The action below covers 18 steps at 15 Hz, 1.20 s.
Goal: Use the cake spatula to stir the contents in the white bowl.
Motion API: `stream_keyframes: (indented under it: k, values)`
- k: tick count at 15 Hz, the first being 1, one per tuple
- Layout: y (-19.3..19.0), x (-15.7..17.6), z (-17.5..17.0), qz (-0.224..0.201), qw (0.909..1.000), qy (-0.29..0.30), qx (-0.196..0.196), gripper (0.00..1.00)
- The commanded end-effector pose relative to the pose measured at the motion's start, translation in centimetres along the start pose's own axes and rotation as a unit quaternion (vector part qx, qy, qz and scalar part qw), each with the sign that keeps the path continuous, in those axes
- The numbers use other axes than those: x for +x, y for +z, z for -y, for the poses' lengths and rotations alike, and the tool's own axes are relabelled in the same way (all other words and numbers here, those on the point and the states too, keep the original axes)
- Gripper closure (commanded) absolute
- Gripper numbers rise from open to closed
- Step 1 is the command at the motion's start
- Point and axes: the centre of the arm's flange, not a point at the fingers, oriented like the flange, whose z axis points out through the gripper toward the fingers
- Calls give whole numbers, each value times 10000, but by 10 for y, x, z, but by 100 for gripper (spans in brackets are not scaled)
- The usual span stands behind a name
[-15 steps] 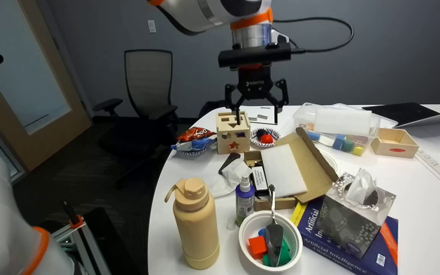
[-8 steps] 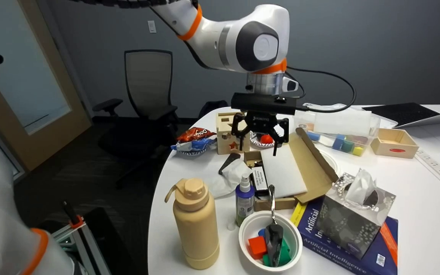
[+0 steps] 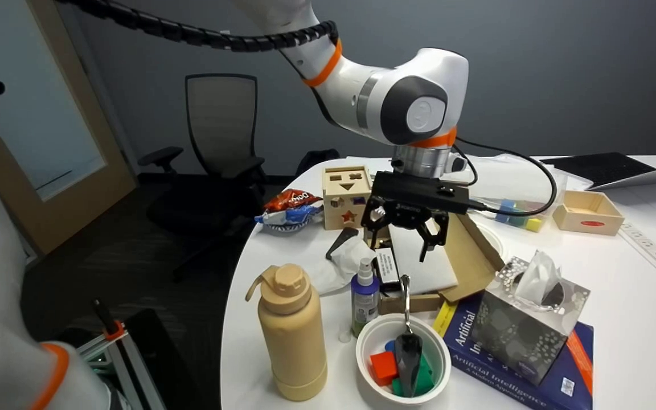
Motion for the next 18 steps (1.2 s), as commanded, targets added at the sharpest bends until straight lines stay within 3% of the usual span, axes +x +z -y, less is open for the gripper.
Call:
stream_keyframes:
  k: [1, 18]
  values:
    - [13, 9, -13, -34, 9997, -66, 212, 0]
    - [76, 24, -51, 186, 9970, -68, 742, 0]
